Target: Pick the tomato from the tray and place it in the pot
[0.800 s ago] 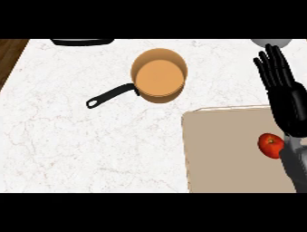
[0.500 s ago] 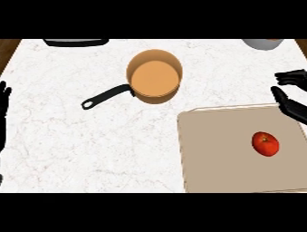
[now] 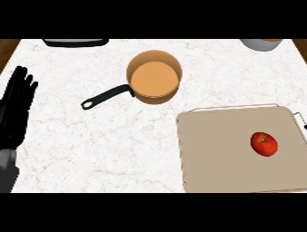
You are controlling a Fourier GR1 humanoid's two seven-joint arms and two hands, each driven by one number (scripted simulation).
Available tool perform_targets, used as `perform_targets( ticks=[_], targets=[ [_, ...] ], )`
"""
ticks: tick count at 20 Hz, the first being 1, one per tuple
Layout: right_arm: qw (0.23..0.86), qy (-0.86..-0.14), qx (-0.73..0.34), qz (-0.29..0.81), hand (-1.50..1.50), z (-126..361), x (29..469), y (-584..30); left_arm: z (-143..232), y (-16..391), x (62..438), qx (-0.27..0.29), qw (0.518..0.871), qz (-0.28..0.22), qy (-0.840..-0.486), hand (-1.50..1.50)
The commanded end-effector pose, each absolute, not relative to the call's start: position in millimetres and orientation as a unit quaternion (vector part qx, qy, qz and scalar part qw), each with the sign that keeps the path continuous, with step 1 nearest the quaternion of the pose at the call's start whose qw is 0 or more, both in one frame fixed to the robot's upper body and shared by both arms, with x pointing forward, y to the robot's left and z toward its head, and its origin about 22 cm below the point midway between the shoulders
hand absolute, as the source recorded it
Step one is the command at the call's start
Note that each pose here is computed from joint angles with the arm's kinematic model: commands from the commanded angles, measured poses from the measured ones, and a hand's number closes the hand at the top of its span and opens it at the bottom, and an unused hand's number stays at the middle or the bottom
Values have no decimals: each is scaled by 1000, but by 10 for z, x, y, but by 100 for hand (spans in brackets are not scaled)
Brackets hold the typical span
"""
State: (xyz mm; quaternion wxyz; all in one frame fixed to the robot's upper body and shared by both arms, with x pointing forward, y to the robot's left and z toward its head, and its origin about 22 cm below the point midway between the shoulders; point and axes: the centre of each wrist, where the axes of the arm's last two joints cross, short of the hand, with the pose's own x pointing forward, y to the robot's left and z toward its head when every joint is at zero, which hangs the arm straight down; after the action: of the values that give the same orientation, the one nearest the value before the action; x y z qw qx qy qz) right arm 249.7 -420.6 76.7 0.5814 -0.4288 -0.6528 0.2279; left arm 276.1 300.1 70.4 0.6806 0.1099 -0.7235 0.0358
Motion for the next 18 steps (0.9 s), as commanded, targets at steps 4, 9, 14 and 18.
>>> perform_targets(
  ticks=[4,9,14,18],
  targets=[
    [602,-601,-426,307,-150,1272,2500,-3825,926,2712,2819,92,687,29,-720,0],
    [678,-480,-399,389,-150,1373,2563,-3577,968,2842,2886,87,690,22,-718,0],
    [708,-368,-387,461,-150,1423,2690,-3223,850,2695,2828,74,691,19,-719,0],
    [723,-294,-365,507,-150,1379,2883,-2971,942,2821,2924,82,689,19,-720,0]
  ],
)
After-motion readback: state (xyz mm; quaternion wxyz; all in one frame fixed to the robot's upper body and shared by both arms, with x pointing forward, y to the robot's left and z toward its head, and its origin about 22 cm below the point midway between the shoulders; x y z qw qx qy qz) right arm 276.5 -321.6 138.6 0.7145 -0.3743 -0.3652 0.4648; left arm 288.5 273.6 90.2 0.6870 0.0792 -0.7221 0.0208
